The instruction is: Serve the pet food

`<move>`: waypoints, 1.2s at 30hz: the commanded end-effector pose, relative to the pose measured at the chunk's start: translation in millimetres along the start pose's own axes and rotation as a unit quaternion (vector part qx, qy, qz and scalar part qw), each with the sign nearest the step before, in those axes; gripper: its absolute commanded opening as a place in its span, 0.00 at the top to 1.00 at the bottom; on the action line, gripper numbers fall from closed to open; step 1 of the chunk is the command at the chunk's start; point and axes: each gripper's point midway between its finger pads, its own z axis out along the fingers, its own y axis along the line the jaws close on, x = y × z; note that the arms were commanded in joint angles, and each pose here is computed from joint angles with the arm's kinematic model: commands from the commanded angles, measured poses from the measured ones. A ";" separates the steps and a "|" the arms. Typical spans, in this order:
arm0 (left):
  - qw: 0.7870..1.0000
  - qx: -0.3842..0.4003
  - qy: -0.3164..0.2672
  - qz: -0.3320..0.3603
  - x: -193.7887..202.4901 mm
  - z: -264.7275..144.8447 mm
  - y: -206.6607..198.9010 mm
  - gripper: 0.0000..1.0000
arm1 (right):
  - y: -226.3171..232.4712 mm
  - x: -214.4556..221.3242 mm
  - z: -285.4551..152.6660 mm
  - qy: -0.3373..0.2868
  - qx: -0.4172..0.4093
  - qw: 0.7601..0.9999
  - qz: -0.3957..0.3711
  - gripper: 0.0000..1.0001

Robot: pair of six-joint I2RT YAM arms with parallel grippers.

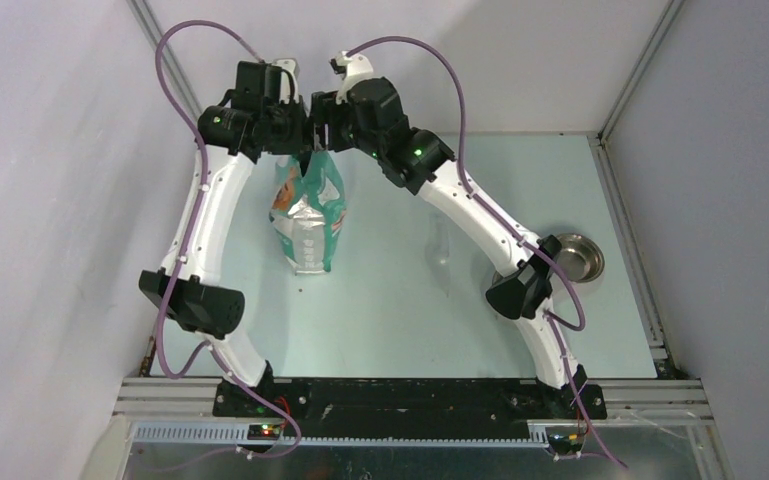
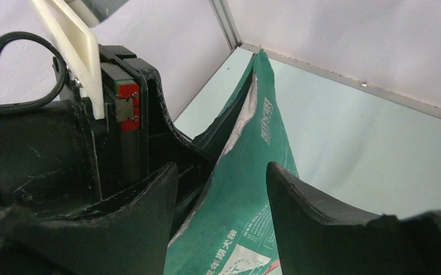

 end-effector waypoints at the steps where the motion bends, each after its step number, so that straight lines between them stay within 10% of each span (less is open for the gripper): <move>1: 0.998 0.053 -0.028 -0.019 -11.2 -27.2 -20.0 1.00 | 10.5 -9.6 -3.1 -0.006 -0.023 0.999 0.027 0.39; 16: 0.997 0.073 -0.023 -0.024 -3.7 -27.9 -29.1 1.00 | -35.5 39.0 9.4 0.049 0.073 0.996 0.002 0.52; 22: 0.998 -0.004 -0.055 0.015 -23.1 -31.5 -0.4 1.00 | -53.6 0.7 0.4 0.010 0.088 0.996 -0.025 1.00; 31: 0.957 -0.156 -0.214 0.117 -118.1 -117.3 55.9 1.00 | -49.1 -124.8 -40.7 -0.163 0.096 0.976 -0.105 1.00; 36: 0.967 -0.120 -0.184 0.127 -97.8 -107.3 46.0 1.00 | -55.9 -116.5 -36.6 -0.144 0.087 0.982 -0.087 1.00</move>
